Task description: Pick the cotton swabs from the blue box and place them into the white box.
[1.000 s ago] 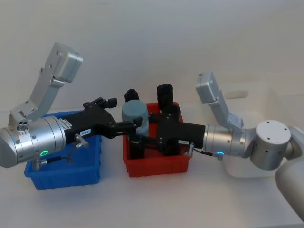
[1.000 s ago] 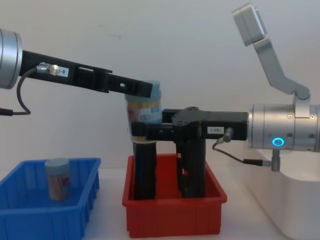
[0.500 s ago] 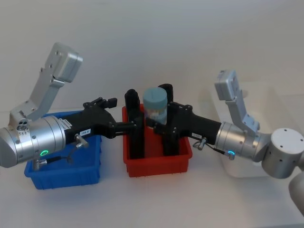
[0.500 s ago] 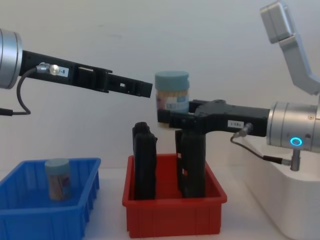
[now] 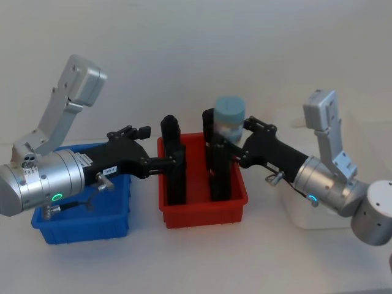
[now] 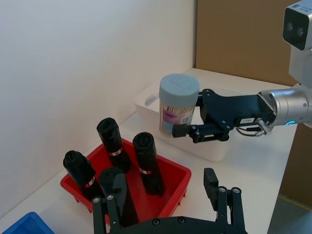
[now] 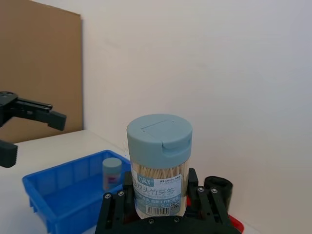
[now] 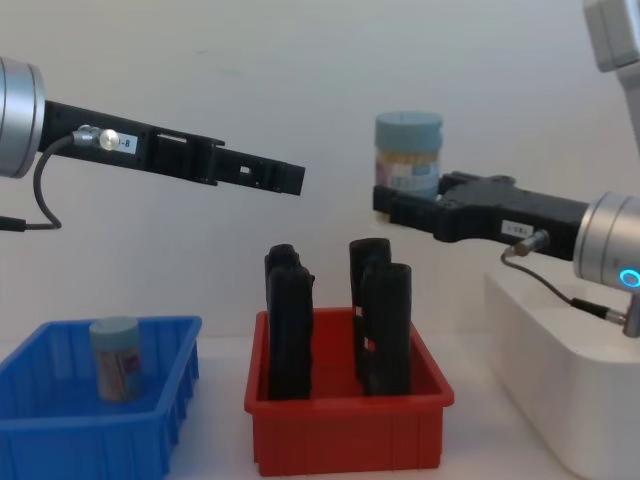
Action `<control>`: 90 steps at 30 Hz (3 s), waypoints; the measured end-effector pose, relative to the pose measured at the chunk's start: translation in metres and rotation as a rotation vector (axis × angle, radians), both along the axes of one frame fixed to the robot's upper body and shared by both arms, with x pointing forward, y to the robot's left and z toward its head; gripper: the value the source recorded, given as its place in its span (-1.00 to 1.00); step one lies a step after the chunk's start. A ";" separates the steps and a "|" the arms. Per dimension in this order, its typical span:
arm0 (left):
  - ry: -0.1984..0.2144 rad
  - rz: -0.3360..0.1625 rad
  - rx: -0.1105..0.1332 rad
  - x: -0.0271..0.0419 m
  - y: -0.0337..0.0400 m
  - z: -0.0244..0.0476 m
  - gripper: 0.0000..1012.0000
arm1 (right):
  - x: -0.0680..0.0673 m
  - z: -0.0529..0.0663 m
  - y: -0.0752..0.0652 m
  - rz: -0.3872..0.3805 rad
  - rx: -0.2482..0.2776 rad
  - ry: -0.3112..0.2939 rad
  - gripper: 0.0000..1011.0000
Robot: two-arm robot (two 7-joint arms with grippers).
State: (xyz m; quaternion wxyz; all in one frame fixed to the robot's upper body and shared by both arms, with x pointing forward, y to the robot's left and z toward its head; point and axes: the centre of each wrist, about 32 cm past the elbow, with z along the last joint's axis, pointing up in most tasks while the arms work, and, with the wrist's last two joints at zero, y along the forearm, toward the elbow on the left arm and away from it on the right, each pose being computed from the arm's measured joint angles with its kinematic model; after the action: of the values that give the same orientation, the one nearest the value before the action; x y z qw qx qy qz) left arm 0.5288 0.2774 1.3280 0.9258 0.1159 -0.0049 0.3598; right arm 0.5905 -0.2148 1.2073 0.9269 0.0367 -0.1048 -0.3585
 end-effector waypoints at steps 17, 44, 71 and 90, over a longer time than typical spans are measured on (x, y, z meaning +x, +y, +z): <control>0.000 0.000 0.000 0.0000 0.0000 0.0000 0.98 | -0.033 -0.003 -0.016 -0.288 0.061 -0.057 0.23; 0.000 0.000 0.000 0.0000 0.0000 0.0000 0.98 | -0.063 -0.019 -0.051 -0.701 0.099 0.036 0.23; 0.000 0.000 0.000 0.0000 0.0000 0.0000 0.98 | -0.053 -0.044 -0.066 -0.740 0.104 0.199 0.76; 0.000 0.000 0.000 0.0000 0.0000 0.0000 0.98 | -0.048 -0.044 -0.068 -0.726 0.116 0.187 0.98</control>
State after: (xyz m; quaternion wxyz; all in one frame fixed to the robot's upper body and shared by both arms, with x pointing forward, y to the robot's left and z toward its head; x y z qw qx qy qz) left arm 0.5288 0.2774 1.3280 0.9258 0.1158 -0.0049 0.3597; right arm 0.5421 -0.2824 1.1630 0.7414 0.0168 -0.0054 -0.6708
